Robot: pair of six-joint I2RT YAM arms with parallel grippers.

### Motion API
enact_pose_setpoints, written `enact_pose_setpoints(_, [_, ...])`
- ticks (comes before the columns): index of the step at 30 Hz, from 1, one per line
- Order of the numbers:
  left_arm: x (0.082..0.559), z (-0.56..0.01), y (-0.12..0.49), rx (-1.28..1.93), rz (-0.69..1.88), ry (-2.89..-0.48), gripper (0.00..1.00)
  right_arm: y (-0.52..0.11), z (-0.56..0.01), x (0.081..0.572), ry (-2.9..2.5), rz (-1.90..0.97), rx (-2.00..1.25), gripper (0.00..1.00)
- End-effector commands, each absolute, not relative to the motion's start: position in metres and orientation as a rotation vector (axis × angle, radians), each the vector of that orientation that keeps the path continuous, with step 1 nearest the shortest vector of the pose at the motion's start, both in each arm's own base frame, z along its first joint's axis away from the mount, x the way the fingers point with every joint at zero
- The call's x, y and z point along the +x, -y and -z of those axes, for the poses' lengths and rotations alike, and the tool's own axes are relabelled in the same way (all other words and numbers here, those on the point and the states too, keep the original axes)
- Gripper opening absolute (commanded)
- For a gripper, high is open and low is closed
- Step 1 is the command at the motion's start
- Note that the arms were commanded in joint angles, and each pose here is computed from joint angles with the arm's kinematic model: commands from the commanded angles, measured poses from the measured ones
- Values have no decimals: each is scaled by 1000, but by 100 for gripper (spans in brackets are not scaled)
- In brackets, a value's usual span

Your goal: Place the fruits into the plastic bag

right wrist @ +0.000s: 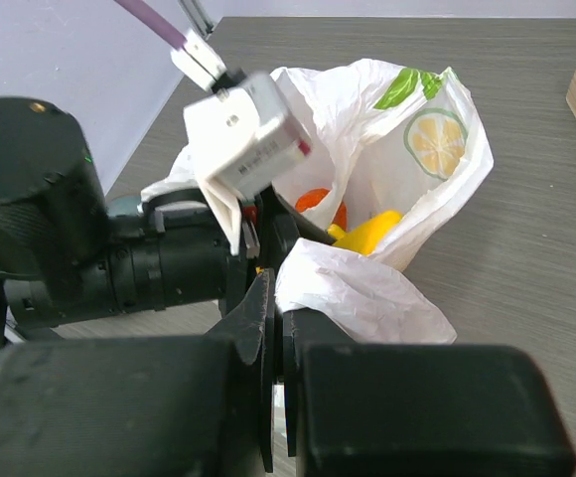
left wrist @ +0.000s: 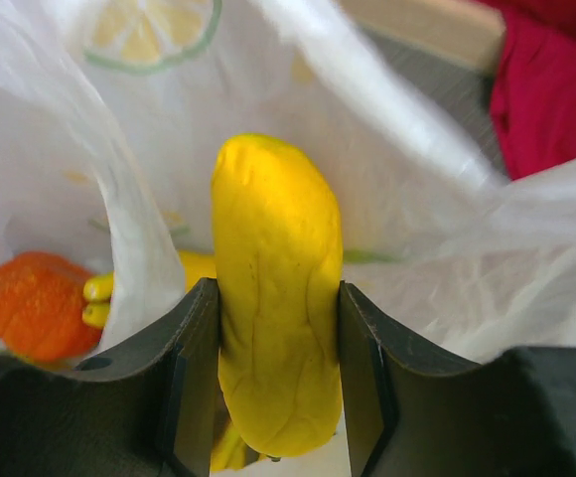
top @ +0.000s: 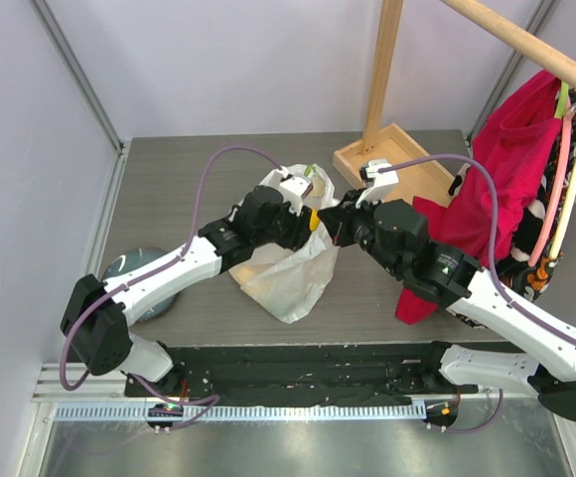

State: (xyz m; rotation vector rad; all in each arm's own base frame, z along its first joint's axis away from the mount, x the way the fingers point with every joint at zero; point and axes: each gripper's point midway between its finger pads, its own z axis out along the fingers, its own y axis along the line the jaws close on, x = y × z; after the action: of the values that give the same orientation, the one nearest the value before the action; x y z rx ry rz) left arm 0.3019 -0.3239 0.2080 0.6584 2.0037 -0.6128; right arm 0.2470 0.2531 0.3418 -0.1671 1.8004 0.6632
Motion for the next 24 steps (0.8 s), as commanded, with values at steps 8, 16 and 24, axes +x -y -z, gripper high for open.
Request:
enact_pose_setpoints(8, [293,-193,292,691,458,-2093,59,-251,-371,248,-1727,-711,-120,1])
enact_pose_setpoints(16, [294,-220,299,665,517,-2027,87,-249,-371,248,-1726,-711,-114,1])
enact_pose_setpoints(24, [282,-306,297,612,639,-1833,91,-244,-374,248,-1719,-694,-107,1])
